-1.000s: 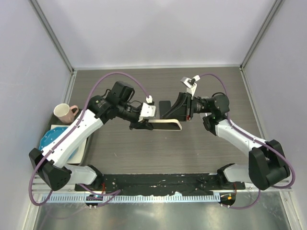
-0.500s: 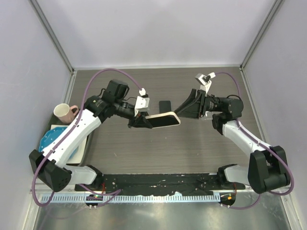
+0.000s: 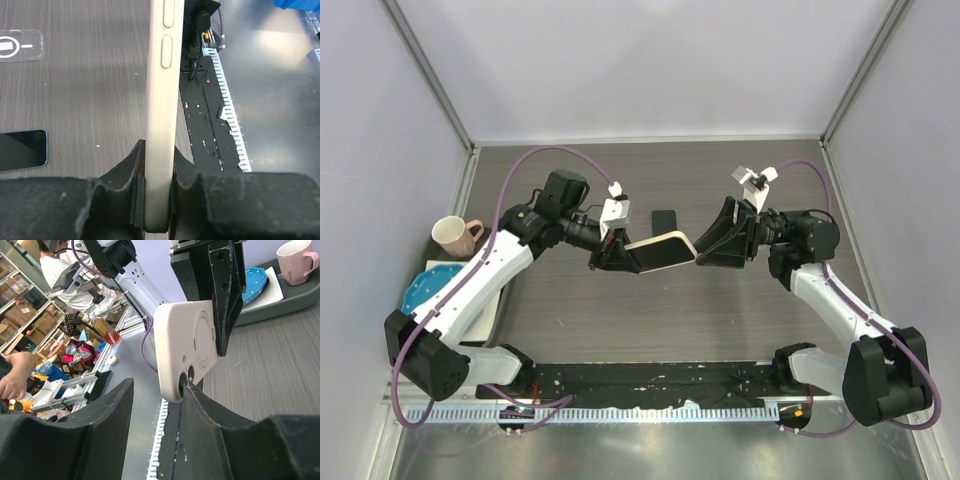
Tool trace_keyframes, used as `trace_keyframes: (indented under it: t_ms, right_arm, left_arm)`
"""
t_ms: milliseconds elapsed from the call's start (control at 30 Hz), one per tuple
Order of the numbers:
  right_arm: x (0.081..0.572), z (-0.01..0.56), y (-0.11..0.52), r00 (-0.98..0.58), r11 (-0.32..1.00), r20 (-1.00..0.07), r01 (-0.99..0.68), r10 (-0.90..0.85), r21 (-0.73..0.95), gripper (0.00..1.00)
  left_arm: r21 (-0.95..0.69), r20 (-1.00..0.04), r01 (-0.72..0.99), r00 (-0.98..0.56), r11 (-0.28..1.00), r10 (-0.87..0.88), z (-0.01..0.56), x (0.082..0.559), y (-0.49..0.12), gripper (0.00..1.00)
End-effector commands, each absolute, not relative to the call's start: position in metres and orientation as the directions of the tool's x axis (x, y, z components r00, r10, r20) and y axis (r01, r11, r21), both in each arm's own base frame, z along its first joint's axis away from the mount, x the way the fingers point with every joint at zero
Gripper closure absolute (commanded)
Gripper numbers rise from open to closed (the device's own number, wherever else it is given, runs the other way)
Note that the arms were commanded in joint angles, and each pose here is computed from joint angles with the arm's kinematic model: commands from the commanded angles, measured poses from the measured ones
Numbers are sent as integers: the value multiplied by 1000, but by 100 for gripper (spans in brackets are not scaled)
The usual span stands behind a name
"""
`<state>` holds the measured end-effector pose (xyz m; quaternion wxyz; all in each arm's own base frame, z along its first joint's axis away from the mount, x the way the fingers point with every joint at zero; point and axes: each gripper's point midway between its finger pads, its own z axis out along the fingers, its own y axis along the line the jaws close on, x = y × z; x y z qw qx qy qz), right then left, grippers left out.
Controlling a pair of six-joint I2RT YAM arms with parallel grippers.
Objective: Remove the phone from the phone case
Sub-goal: Remove the phone case from the phone.
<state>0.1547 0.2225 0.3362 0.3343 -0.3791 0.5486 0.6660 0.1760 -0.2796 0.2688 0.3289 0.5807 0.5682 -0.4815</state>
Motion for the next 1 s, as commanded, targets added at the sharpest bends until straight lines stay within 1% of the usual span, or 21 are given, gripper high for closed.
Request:
trace_keyframes:
  t_ms: [0,200,367,467,500,567,600,667,700,733,867,967]
  right_arm:
    - [138,344,218,-150,-220,-988,-966,41,138,54]
    - [146,340,221,-159,-220,-986,-965,51,144,59]
    - [150,336,220,-156,-214,-987,-966,49,143,59]
    - [151,334,220,-152,-207,-987,-968,52,138,62]
    - [150,334,219,-140,-207,-989,-970,53,126,67]
    - [150,332,218,-123,-206,-991,-972,49,111,73]
    - [149,332,218,-112,-206,-992,-973,49,100,80]
    - [149,331,217,-91,-204,-995,-976,45,80,89]
    - [148,331,216,-83,-203,-996,-976,44,72,96]
    - [147,332,216,-65,-203,-997,-978,43,55,99]
    - [138,337,213,-7,-209,-999,-978,40,-2,99]
    - [127,343,215,3,-239,-999,-971,35,-11,99]
  left_arm:
    - [-78,-965,987,-40,-137,258,295,185,-283,100]
    - [-98,-967,988,-66,-120,247,299,190,-284,100]
    - [-114,-968,987,-86,-110,235,300,193,-284,100]
    - [-123,-969,986,-95,-114,228,301,193,-284,100]
    - [-125,-969,986,-97,-114,226,301,193,-284,100]
    - [-128,-971,985,-100,-117,218,303,194,-284,100]
    - [-133,-971,984,-106,-117,216,304,194,-284,100]
    - [-133,-972,983,-105,-123,212,306,193,-283,100]
    - [-135,-972,983,-107,-123,211,307,193,-283,100]
    - [-133,-972,983,-105,-126,208,307,193,-283,100]
    - [-139,-975,978,-107,-155,197,311,187,-283,100]
    - [-141,-976,974,-107,-179,188,313,182,-283,100]
